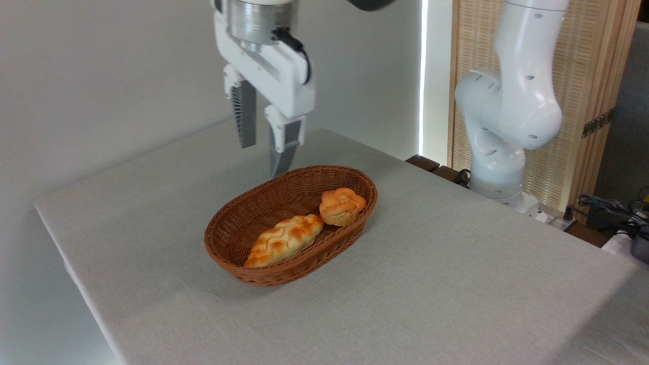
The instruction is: Put bread into the basket
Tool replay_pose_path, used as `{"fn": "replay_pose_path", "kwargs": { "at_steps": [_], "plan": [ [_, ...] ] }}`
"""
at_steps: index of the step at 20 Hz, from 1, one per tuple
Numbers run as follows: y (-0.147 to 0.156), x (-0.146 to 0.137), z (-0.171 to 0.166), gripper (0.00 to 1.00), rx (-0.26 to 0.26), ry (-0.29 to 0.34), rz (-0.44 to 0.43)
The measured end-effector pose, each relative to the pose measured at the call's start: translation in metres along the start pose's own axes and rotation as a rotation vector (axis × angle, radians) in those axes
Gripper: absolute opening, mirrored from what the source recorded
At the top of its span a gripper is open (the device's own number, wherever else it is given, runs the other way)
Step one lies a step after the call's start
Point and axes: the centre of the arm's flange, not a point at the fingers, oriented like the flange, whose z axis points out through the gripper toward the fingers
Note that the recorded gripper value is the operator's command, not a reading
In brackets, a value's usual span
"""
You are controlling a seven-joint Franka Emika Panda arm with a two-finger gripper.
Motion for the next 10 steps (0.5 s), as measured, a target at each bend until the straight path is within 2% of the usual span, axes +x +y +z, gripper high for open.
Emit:
{"fn": "replay_pose_path", "kwargs": {
  "at_steps": [4, 10],
  "plan": [
    [-0.018, 0.021, -0.006, 1.00, -0.008, -0.065, -0.002],
    [-0.024, 0.022, -0.012, 1.00, 0.004, -0.089, -0.010]
  ]
}}
